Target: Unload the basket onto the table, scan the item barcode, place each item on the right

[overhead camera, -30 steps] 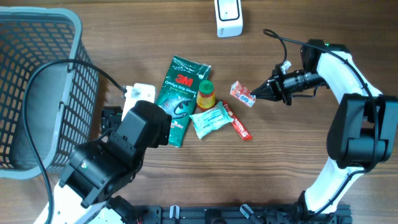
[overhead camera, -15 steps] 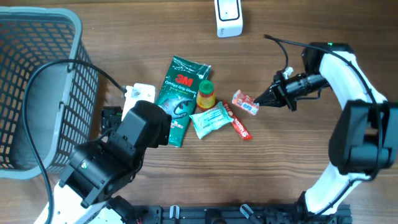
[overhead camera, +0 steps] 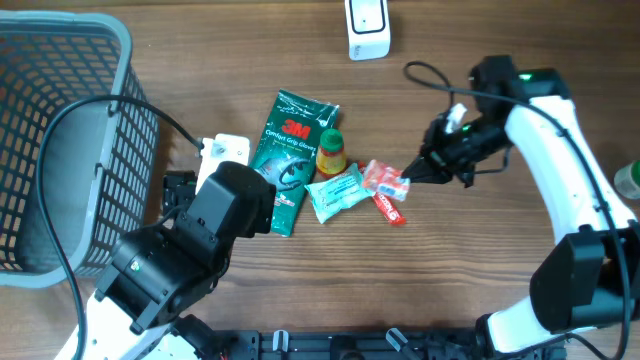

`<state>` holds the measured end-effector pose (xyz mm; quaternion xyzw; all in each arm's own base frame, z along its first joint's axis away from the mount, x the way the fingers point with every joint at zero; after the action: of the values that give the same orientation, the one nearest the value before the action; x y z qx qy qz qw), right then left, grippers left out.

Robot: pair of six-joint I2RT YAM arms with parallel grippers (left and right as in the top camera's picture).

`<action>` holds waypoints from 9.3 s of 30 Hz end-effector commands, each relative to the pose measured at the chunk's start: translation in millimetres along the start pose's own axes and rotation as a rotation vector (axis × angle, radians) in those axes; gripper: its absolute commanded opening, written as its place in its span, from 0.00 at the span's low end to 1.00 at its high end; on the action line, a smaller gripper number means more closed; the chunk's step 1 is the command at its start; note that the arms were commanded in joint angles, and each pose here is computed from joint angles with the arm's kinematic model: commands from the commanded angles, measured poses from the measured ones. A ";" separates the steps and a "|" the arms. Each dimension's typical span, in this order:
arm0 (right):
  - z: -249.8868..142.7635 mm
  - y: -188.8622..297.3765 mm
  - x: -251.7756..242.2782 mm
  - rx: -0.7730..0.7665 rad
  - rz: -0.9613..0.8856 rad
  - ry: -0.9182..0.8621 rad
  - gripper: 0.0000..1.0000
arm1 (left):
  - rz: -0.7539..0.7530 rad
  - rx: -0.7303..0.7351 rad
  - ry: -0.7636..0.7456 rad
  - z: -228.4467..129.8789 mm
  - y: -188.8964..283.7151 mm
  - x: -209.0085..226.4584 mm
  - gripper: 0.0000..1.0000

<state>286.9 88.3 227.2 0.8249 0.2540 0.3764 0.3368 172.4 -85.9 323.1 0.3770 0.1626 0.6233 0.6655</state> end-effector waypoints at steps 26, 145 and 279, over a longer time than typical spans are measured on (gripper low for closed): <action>34.4 83.1 69.6 -1.044 0.091 0.263 0.05 | -0.004 -0.004 0.024 1.0 0.7 0.2 1.00; 179.7 186.9 -55.5 -1.196 0.147 0.269 1.00 | -0.004 -0.004 0.024 1.0 0.7 0.2 1.00; 48.2 7.2 94.1 -0.438 -0.637 1.015 0.38 | -0.004 -0.004 0.024 1.0 0.7 0.2 1.00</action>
<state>385.4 125.4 242.8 0.3632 0.5215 0.6127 0.4699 172.4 -86.0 323.1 0.3768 0.1627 0.6232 0.6657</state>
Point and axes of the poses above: each gripper's point midway between its finger pads, its own y axis back along the fingers, its own x axis along the line the jaws close on, z = x × y, the point moved 9 cm from there along y, back along the fingers, and after that the axes turned 7 degrees about -y, right-handed, at the moved point
